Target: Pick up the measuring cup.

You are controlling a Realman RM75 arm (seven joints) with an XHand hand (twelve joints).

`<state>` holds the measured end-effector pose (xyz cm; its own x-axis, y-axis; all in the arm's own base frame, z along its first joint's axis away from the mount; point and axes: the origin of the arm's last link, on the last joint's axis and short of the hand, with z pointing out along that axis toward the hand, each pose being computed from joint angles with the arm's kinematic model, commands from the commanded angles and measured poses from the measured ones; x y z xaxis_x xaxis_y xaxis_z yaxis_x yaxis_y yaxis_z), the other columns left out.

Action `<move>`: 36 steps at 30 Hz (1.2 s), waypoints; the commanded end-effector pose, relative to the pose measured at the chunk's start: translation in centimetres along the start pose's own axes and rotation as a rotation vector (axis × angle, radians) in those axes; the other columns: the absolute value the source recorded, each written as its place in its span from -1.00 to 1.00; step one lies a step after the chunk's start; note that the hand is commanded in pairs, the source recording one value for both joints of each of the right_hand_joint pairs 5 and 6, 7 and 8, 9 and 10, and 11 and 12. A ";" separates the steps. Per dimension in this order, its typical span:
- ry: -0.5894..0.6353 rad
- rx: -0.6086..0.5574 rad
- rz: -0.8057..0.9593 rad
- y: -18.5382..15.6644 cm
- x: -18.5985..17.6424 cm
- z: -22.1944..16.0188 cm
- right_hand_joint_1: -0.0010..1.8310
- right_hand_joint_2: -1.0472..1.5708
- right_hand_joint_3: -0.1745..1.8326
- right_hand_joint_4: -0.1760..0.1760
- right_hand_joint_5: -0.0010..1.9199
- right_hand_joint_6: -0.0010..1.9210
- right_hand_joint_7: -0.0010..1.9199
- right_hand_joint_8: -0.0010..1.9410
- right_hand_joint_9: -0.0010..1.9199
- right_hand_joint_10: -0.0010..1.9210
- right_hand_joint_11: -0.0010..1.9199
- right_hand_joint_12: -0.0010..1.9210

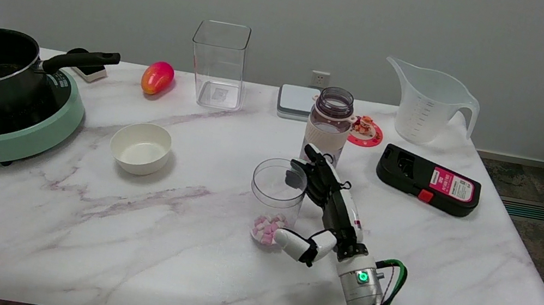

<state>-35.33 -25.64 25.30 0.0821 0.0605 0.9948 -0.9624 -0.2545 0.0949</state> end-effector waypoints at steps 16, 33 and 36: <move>-0.098 -0.023 0.070 1.0 -2.3 0.6 0.34 -0.34 0.34 0.00 -0.83 -0.83 -0.53 -0.53 -0.46 -0.46 -0.45 -0.45; -0.089 -0.027 0.065 1.1 -1.9 0.9 0.47 -0.15 0.40 0.00 -0.80 -0.80 -0.50 -0.50 -0.42 -0.42 -0.28 -0.28; -0.084 -0.029 0.065 1.1 -1.8 0.9 0.50 -0.05 0.35 0.00 -0.77 -0.77 -0.48 -0.48 -0.29 -0.30 -0.23 -0.23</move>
<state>-36.21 -26.78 23.38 0.0439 -0.0395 0.9983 -0.9718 -0.2335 0.0335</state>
